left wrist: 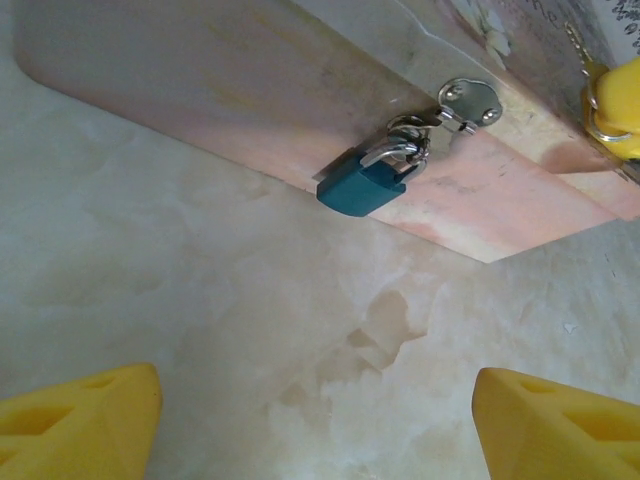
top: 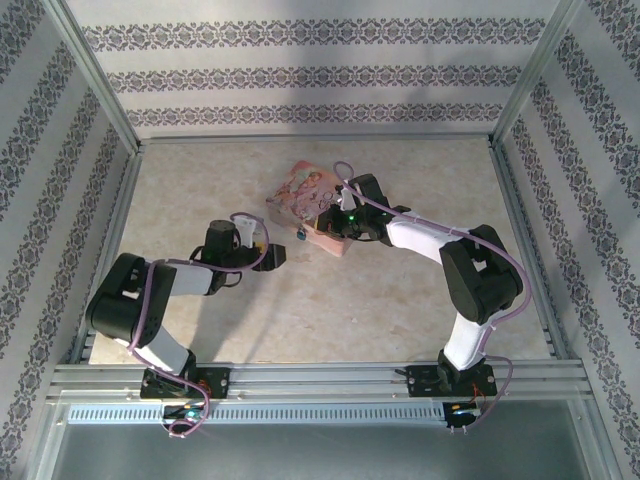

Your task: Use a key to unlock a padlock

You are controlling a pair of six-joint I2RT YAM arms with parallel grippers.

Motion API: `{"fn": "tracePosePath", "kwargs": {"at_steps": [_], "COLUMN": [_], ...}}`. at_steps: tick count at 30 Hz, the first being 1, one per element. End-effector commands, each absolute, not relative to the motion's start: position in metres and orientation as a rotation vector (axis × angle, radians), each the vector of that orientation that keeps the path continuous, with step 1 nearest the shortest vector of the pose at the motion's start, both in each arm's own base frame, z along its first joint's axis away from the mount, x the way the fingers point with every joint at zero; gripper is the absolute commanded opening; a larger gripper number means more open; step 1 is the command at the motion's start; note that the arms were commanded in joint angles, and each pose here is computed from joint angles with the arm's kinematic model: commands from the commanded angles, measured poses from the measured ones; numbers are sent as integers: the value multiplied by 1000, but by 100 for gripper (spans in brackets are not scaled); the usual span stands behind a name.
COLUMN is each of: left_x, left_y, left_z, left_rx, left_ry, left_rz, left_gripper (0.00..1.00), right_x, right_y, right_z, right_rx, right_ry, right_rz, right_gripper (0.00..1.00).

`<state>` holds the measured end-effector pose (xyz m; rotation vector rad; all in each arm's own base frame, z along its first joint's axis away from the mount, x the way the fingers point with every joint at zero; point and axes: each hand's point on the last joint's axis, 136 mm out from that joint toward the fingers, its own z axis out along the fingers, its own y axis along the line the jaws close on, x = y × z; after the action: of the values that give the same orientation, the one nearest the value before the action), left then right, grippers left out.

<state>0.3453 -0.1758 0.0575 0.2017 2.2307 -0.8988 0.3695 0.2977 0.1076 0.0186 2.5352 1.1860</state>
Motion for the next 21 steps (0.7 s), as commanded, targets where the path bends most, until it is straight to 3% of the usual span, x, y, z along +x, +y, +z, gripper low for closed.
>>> {"fn": "tracePosePath", "kwargs": {"at_steps": [1,10,21], "left_x": [359,361,372], "left_y": [-183,-196,-208], "left_z": [78,78,69], "left_rx": [256,309,295], "left_ry": [2141,2122,2119], "left_rz": [-942,-1041,-1132], "left_gripper": [81,80,73], "right_x": [369,368,368], "right_y": [293,296,296], "right_z": [85,87,88], "right_rx": [36,12,-3], "right_ry": [2601,2606,2613], "right_rz": [1129,1113,1101], "right_gripper": [0,0,0]}}
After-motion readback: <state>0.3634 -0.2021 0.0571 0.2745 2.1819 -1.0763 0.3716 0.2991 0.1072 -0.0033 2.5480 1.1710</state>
